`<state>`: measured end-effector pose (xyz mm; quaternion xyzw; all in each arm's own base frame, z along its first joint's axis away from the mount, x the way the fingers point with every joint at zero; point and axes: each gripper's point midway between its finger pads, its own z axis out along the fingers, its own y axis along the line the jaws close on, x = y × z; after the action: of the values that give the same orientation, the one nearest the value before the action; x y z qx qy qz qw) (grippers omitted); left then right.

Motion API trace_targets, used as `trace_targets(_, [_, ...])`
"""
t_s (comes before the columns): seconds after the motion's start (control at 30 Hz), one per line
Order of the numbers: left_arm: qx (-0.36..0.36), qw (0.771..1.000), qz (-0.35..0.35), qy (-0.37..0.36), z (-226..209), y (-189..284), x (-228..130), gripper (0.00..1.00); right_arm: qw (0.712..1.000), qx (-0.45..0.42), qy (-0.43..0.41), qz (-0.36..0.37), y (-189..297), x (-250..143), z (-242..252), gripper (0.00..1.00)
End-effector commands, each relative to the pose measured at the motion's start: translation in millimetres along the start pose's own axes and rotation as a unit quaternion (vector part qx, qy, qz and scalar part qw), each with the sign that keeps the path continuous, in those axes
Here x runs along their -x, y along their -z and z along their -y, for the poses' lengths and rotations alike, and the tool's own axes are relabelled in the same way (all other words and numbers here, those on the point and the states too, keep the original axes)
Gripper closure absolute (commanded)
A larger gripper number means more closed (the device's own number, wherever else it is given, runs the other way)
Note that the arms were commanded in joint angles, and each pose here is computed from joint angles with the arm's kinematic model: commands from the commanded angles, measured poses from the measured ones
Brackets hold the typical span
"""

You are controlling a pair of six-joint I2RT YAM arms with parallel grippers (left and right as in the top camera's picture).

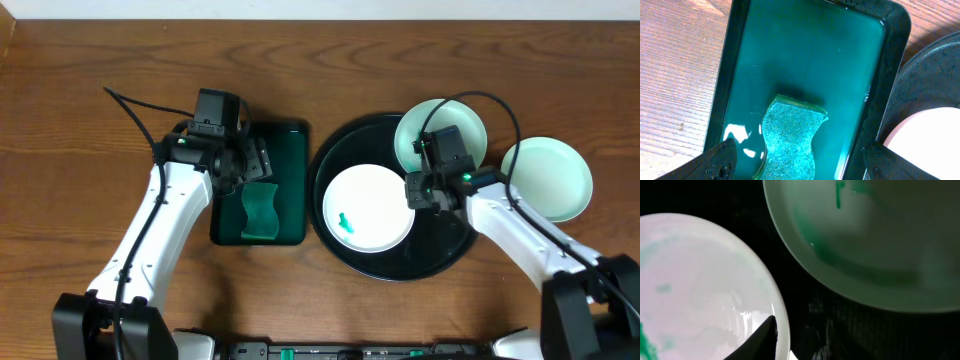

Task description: Clean dirty plates on tray and stack at the side

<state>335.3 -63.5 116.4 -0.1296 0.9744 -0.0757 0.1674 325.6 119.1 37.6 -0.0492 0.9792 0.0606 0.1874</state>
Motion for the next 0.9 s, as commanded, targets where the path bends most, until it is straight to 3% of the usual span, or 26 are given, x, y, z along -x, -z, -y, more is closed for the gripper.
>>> trace_targets(0.0, [0.001,1.0,0.011,0.002,1,5,7,0.19,0.999,0.028,0.032,-0.019,-14,-8,-13,0.69])
trace_targets(0.1, [0.001,1.0,0.011,0.002,0,5,7,0.18,0.998,0.047,0.045,-0.025,-21,-10,-20,0.7])
trace_targets(0.3, [0.001,1.0,0.011,0.002,0,5,7,0.18,0.998,0.032,0.048,-0.026,-25,-10,-14,0.99])
trace_targets(0.57, [0.001,1.0,0.011,0.002,0,5,7,0.19,0.999,-0.027,-0.005,-0.025,-17,-10,11,0.99])
trace_targets(0.87, [0.001,1.0,0.011,0.002,0,5,7,0.19,0.998,-0.03,-0.042,-0.034,0,-17,14,0.98])
